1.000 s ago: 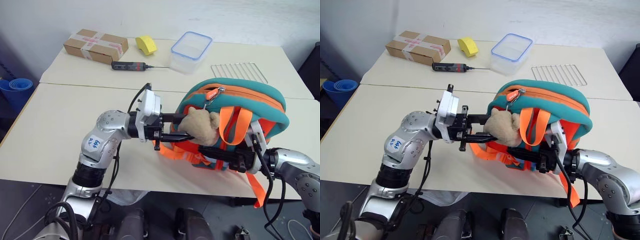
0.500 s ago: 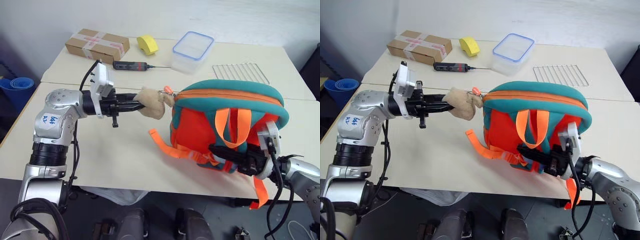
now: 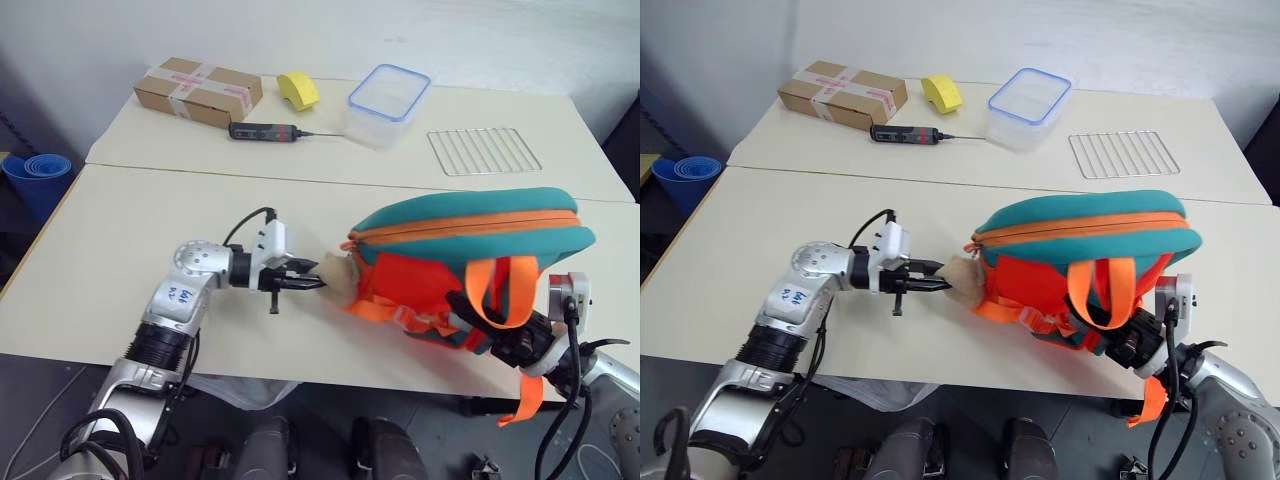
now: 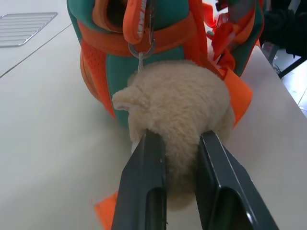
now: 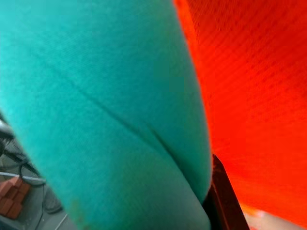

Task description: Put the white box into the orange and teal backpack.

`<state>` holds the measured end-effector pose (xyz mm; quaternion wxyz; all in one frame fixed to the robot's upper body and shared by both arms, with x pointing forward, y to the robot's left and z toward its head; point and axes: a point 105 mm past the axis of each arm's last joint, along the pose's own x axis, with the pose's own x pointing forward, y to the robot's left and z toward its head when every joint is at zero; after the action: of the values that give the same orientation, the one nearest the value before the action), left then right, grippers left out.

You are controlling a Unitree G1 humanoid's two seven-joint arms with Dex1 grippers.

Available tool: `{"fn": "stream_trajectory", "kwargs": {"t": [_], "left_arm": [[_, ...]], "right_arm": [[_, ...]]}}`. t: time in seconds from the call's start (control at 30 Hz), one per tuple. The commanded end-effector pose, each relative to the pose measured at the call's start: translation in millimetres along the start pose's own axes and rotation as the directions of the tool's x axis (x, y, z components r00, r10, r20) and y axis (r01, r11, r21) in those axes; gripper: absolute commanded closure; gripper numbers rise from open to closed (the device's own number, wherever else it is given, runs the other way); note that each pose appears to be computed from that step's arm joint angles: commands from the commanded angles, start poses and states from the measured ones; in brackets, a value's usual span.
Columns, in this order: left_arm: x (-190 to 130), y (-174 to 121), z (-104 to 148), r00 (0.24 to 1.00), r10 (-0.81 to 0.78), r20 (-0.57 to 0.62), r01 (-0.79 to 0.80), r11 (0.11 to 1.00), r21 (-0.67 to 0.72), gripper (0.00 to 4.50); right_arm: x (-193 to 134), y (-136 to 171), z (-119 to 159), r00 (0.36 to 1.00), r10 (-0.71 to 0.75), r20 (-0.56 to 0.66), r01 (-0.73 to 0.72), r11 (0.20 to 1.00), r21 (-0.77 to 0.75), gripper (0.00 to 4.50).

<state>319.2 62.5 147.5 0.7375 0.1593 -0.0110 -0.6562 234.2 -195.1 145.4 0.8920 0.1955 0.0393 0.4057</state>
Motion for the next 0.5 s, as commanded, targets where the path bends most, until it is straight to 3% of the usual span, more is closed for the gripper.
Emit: {"fn": "stream_trajectory", "kwargs": {"t": [0.03, 0.17, 0.27, 0.37, 0.5], "left_arm": [[-1, -5, -4, 0.999, 0.031, -0.012, -0.031, 1.0, 0.003, 3.97], [-28, 7, -3, 0.99, 0.141, -0.016, -0.142, 0.989, -0.033, 3.97], [-45, 8, 3, 0.981, 0.194, 0.003, -0.193, 0.979, -0.066, 3.16], [-67, -6, 10, 0.982, 0.187, -0.008, -0.187, 0.981, -0.06, 2.17], [-103, -22, 9, 0.977, 0.205, -0.063, -0.211, 0.973, -0.098, 0.94]], "right_arm": [[1, -1, 1, 1.0, 0.006, 0.021, -0.005, 1.0, -0.016, 4.5], [8, -5, -1, 1.0, 0.0, 0.001, 0.0, 0.999, -0.048, 4.5], [18, -10, 4, 1.0, -0.015, 0.007, 0.016, 0.992, -0.128, 4.5], [21, 5, 12, 0.993, 0.064, -0.103, -0.096, 0.933, -0.346, 3.57], [6, 12, 23, 0.979, 0.092, -0.179, -0.163, 0.885, -0.435, 2.23]]}}
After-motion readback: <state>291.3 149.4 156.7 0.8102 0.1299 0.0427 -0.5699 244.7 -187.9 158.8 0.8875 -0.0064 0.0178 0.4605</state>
